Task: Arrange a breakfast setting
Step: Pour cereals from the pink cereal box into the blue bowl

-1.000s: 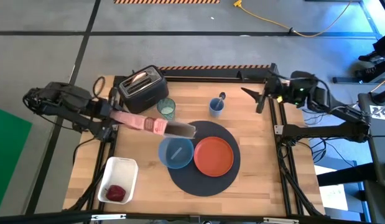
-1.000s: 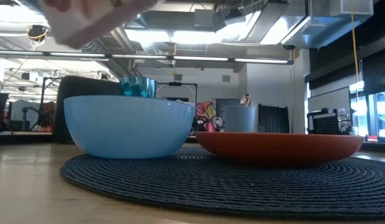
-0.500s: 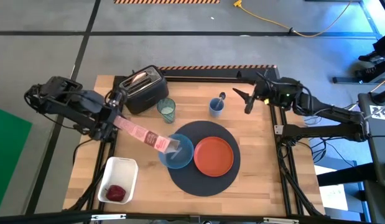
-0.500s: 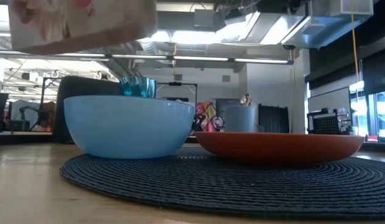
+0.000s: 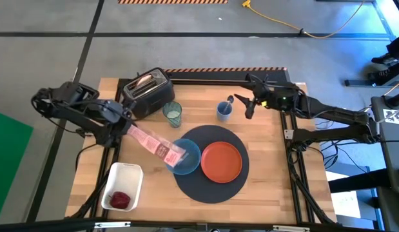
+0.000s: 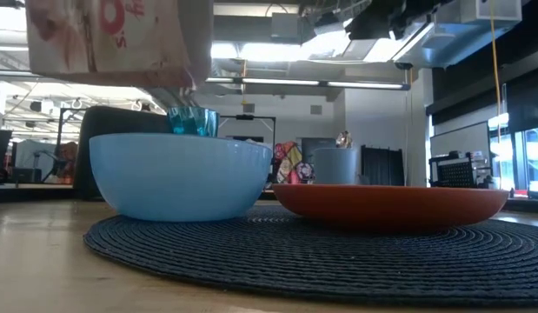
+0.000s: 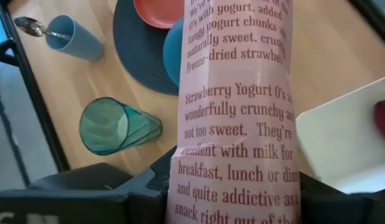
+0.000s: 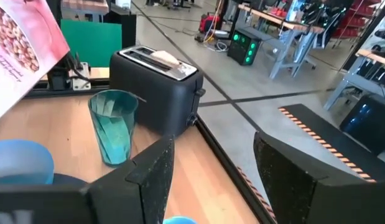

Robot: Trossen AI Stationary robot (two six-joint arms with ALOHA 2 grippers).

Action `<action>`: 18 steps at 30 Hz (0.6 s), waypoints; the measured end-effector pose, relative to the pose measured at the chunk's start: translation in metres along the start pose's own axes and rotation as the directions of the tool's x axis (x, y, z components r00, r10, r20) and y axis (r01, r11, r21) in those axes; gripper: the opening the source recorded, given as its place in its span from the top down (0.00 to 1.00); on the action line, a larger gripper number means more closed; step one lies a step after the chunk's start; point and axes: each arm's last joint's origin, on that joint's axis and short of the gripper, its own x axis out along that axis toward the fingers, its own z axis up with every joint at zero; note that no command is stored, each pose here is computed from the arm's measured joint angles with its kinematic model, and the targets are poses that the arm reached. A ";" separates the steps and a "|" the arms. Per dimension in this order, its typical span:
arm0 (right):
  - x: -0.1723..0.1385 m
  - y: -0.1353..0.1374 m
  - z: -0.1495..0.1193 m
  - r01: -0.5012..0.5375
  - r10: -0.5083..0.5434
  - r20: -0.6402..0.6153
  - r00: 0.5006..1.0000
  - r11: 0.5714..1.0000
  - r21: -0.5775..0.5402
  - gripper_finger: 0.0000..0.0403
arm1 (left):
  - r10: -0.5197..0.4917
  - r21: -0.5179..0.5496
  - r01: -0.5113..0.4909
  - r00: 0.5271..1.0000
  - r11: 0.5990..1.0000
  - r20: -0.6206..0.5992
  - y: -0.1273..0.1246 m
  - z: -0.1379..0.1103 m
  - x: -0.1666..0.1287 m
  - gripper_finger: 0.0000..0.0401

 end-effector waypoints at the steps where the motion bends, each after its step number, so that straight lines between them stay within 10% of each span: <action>1: 0.001 0.000 0.000 0.000 0.000 -0.002 1.000 1.000 0.000 0.48 | 0.006 0.013 -0.006 1.000 1.000 -0.009 0.001 0.002 0.002 0.65; 18: 0.001 0.001 -0.003 -0.005 0.006 -0.035 0.999 1.000 0.009 0.48 | -0.013 0.157 0.042 0.984 0.987 -0.180 0.007 0.036 0.049 0.65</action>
